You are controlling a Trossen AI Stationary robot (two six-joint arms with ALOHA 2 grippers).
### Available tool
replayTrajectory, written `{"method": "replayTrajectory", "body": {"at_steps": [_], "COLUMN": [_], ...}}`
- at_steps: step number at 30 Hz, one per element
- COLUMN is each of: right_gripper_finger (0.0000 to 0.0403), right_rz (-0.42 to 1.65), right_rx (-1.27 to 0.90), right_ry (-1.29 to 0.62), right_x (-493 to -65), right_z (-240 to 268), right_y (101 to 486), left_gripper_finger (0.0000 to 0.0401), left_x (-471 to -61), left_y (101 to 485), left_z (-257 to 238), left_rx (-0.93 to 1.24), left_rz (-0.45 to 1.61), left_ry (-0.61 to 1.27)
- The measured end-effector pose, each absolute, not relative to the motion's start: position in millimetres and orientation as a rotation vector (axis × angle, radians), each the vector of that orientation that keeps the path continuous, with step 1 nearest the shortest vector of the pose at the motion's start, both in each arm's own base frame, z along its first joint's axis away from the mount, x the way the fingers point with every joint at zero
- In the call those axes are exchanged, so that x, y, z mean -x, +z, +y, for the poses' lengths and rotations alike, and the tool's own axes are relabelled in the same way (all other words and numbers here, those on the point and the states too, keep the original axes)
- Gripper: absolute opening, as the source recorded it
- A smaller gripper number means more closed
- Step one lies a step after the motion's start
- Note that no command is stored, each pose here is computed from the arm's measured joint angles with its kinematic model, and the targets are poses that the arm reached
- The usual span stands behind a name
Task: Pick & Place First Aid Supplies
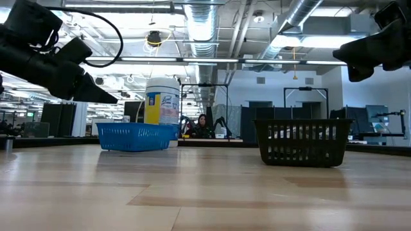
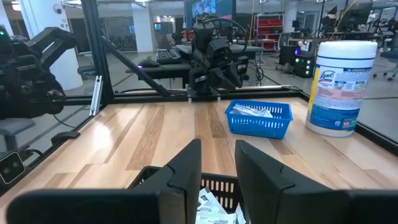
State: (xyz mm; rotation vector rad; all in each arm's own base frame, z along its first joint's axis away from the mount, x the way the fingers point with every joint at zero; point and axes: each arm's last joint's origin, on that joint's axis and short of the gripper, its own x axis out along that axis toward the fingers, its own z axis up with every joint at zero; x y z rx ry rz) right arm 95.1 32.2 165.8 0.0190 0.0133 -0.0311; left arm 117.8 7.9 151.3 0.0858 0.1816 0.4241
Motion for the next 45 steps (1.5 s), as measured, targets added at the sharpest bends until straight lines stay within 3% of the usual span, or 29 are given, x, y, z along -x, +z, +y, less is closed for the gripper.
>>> {"method": "replayTrajectory", "body": {"at_steps": [33,45], "right_gripper_finger": [0.0092,0.0092], "right_rz": [0.015,0.015], "right_rx": [-0.018,-0.018], "right_ry": [-0.031,-0.031], "right_x": [-95.1,-95.1], "right_z": [32.2,32.2], "right_y": [165.5,165.4], "left_gripper_finger": [0.0088,0.0088], "left_x": [-117.9,-110.8], "left_y": [152.3,170.4], "left_z": [8.0,4.3], "left_rx": [-0.088,-0.086], "left_rz": [0.173,-0.009], "left_ry": [0.427,0.350]}}
